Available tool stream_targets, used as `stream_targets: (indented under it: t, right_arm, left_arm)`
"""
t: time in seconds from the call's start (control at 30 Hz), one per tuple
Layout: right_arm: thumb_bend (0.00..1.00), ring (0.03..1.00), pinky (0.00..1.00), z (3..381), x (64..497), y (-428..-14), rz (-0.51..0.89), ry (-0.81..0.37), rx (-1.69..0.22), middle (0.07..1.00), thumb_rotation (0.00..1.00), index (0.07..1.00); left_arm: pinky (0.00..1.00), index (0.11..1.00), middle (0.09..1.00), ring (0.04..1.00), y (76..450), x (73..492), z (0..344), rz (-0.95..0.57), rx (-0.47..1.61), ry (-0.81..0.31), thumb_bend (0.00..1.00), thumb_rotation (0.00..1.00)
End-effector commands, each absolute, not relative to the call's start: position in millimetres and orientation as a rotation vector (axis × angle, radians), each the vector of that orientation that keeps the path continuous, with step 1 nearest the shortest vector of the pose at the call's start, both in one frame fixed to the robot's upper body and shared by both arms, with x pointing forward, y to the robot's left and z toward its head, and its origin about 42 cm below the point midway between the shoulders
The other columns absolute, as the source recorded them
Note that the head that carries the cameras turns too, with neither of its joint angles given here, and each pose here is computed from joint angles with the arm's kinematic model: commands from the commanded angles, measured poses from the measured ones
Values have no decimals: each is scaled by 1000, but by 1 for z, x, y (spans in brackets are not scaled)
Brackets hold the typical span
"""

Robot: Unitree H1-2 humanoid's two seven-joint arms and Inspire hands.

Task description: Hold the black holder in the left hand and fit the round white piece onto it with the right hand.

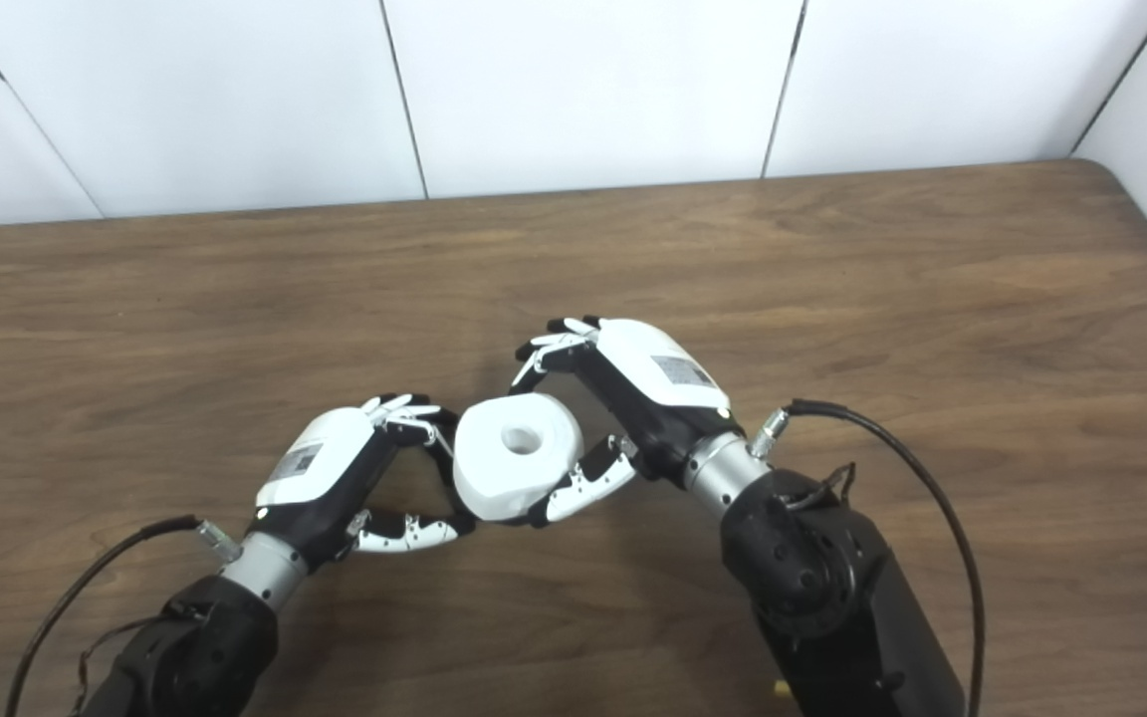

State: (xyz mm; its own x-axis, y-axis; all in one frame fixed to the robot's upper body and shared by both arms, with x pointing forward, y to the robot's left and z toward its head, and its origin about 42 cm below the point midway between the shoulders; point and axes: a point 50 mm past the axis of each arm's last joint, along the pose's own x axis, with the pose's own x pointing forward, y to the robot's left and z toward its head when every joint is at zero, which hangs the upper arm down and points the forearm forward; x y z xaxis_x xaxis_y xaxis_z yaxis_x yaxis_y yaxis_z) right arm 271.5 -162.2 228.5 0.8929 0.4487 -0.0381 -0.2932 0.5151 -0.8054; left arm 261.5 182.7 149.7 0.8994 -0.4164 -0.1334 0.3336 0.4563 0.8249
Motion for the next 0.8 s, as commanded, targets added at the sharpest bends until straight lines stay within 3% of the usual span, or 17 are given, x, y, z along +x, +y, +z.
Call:
stream_targets:
  t: [0.0,0.77]
  right_arm:
    - [525,939,1000,236,275,-162,442,-229,-946,827,141,483]
    - [525,931,1000,258,282,-170,402,-247,-849,824,142,483]
  left_arm:
    - [964,486,822,919,180,257,144,-527,998,-50,520,60]
    - [932,493,814,902,177,259,142,-507,1013,-41,522,70]
